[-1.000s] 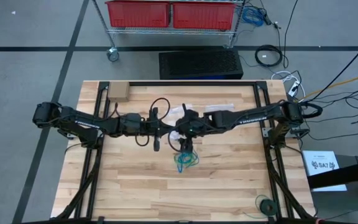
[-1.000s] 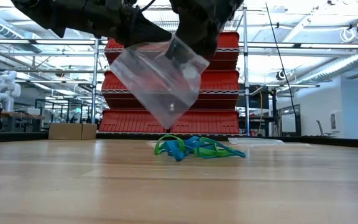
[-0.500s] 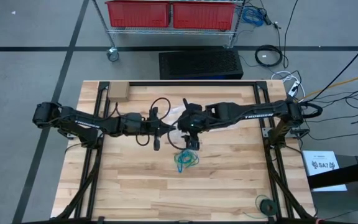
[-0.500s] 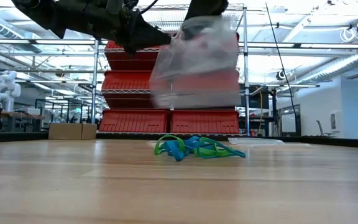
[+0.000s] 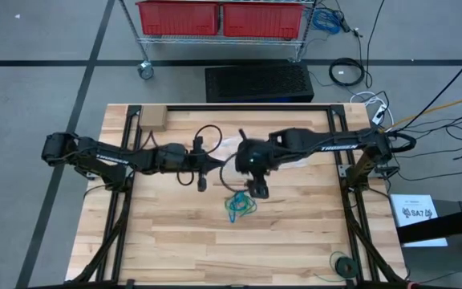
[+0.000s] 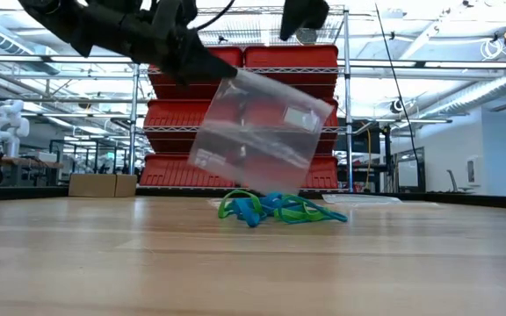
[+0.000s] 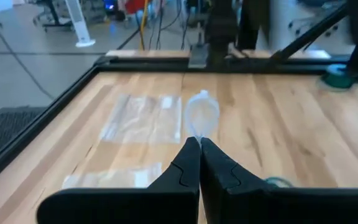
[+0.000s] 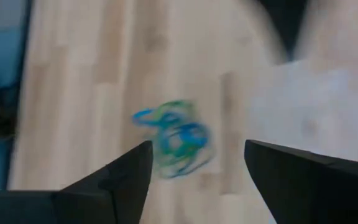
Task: Sort rubber bands
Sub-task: Put the green rubber band in the transparent zip bag
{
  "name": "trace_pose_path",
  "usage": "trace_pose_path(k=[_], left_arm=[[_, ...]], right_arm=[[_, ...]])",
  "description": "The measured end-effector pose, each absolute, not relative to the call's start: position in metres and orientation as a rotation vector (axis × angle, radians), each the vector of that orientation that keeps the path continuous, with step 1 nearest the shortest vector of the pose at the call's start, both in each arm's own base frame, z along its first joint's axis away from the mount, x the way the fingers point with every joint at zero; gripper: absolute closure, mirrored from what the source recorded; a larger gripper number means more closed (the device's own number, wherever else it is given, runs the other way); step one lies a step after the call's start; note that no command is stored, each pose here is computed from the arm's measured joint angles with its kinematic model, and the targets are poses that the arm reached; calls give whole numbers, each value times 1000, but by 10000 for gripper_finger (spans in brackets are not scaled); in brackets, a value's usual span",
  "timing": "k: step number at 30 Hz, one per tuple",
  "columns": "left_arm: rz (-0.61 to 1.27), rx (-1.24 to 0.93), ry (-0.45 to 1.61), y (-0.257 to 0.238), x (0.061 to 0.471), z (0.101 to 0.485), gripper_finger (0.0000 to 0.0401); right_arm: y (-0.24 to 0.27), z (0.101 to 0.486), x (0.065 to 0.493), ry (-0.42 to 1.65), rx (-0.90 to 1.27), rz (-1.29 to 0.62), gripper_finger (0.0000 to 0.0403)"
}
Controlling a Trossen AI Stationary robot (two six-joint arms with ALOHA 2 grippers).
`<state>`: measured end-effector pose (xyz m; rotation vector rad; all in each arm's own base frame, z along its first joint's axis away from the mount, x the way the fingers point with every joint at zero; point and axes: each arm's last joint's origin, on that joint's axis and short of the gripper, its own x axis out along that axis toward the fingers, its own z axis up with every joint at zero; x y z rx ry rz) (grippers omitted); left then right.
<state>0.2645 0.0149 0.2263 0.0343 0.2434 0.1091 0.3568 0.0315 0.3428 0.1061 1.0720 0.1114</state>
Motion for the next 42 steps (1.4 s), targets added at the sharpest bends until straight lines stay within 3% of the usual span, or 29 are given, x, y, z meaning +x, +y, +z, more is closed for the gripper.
trace_pose_path(k=[9,18,31,42], left_arm=[[156,32,260,22,252,236,401],[164,33,213,22,240,243,401],[163,33,230,22,240,240,401],[164,32,243,22,239,239,401]], right_arm=[[58,254,358,1127,203,247,219],[46,193,351,1039,243,-15,232],[45,176,349,991,316,-61,232],[46,146,355,1067,325,-87,240]])
